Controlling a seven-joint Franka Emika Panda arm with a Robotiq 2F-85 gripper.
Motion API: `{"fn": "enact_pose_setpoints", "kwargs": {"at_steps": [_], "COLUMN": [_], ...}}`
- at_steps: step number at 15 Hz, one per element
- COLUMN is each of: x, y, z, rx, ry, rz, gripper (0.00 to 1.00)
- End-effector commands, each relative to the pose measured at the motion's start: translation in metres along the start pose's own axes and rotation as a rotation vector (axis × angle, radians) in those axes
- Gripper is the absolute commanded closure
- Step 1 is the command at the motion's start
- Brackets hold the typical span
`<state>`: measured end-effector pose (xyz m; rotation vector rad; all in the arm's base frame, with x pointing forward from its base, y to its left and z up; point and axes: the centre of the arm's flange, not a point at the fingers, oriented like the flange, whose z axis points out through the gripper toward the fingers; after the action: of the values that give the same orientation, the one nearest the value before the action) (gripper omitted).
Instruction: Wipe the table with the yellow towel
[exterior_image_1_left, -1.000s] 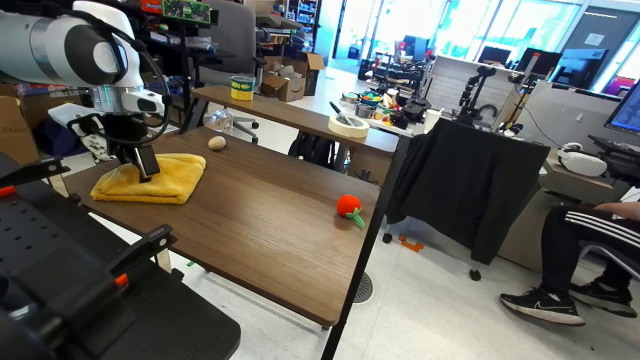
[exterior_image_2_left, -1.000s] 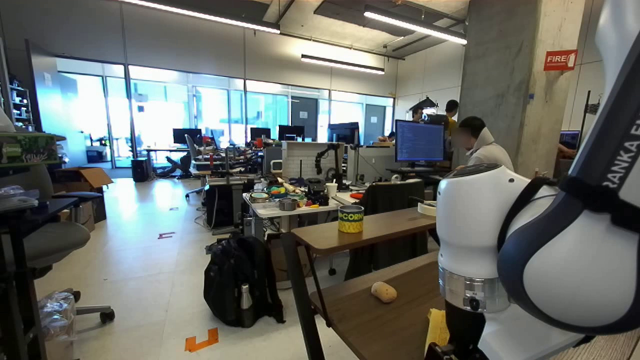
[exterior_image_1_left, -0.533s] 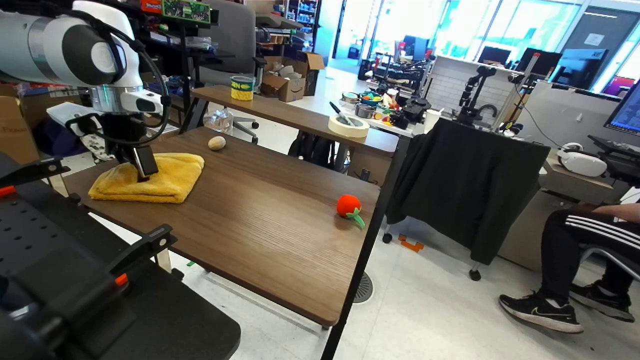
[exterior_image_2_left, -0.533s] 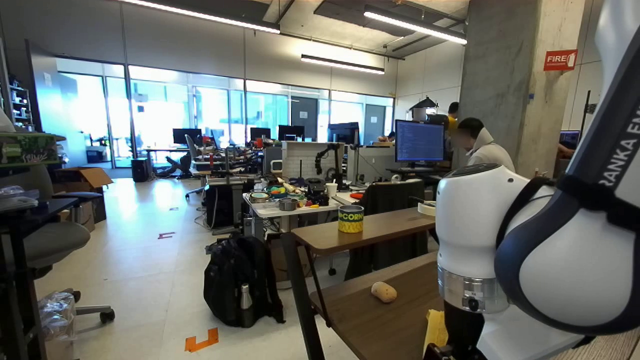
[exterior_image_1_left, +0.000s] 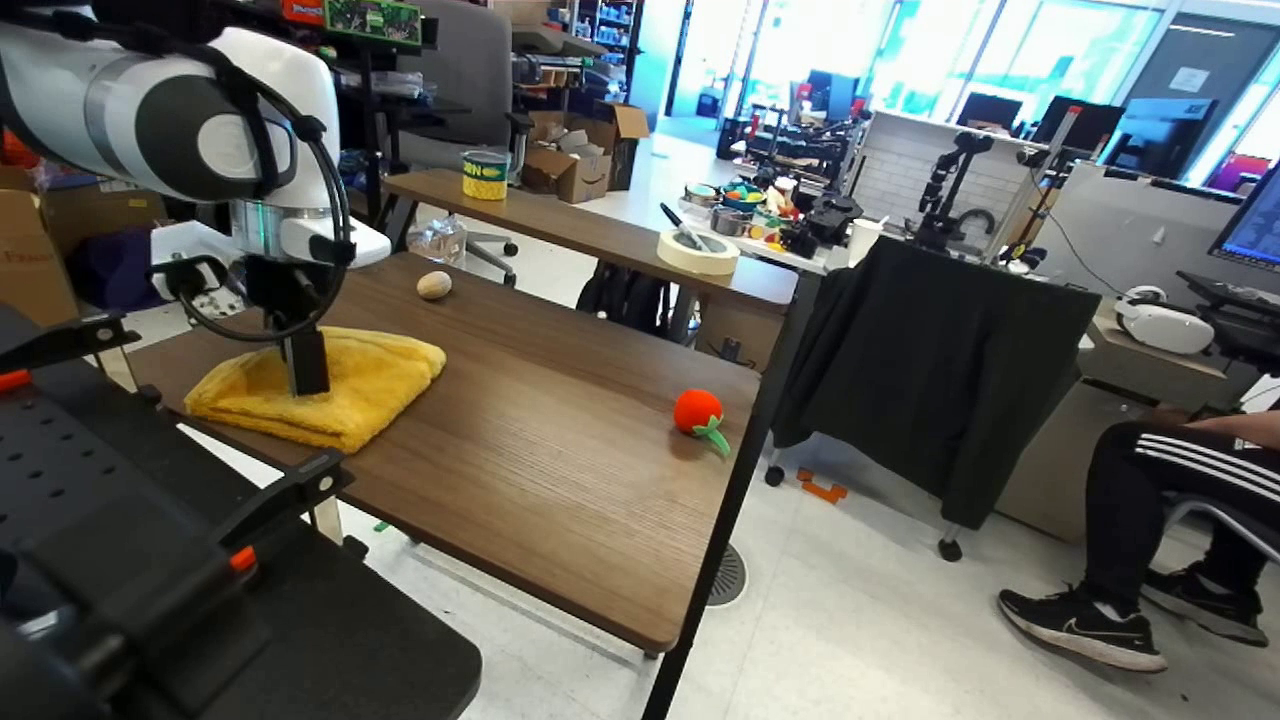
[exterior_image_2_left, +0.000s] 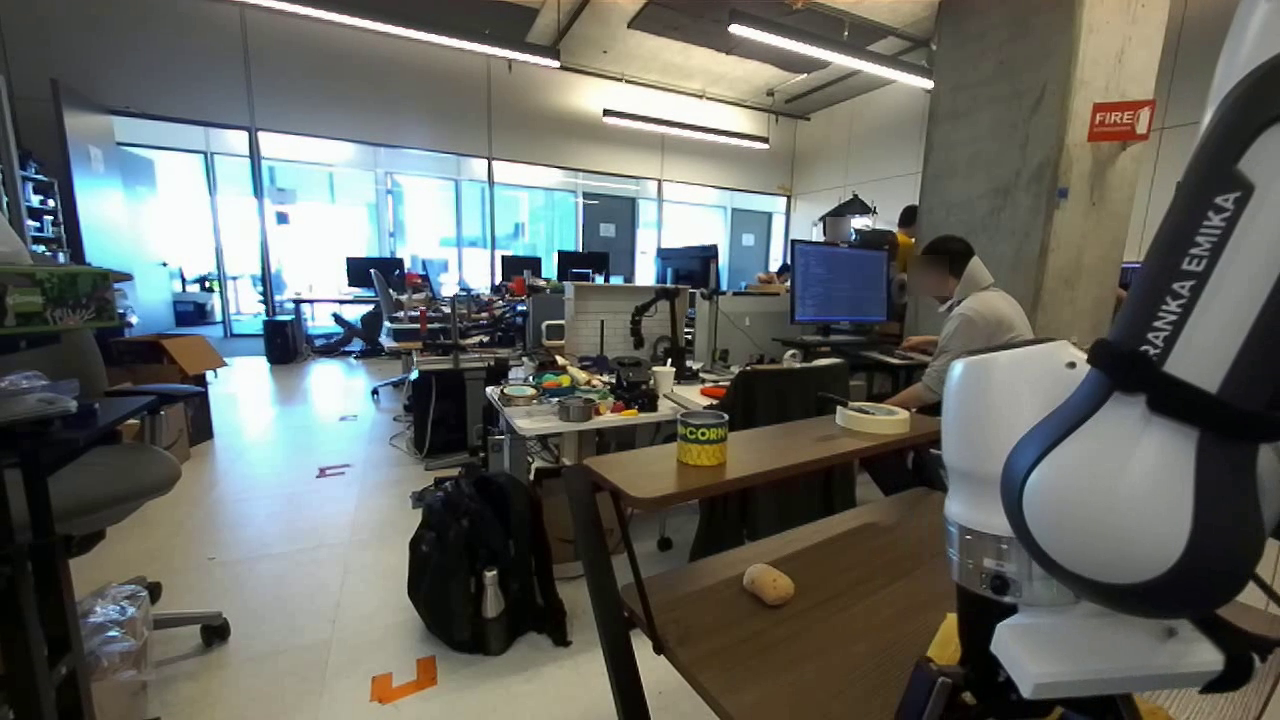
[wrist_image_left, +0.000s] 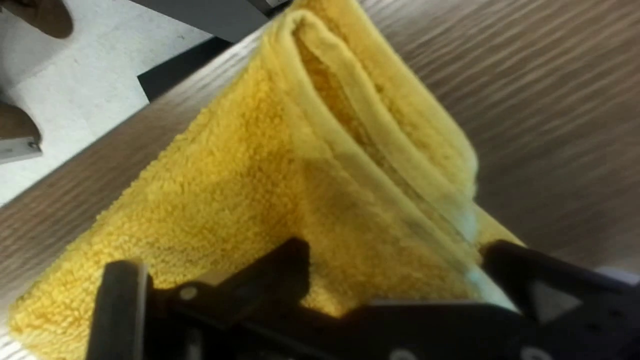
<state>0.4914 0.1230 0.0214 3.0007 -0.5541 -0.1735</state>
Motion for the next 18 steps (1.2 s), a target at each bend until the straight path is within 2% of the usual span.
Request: {"fn": "enact_pose_setpoints", "kwargs": {"at_steps": [1,6,8,11,18], "x": [0.007,0.023,0.034,0.044,0.074], "y": [0.079,0.167,0.18,0.179,0.161], "z": [0.043,0.056,0.056,0.047,0.009], "rx": [-0.046,-0.033,0.002,0.104,0.316], "ry": [-0.028,-0.033,-0.043,-0.088,-0.091], "rz": [0.188,0.445,0.518,0.582,0.673], "gripper": [0.0,0.0,0.0,0.0,0.0]}}
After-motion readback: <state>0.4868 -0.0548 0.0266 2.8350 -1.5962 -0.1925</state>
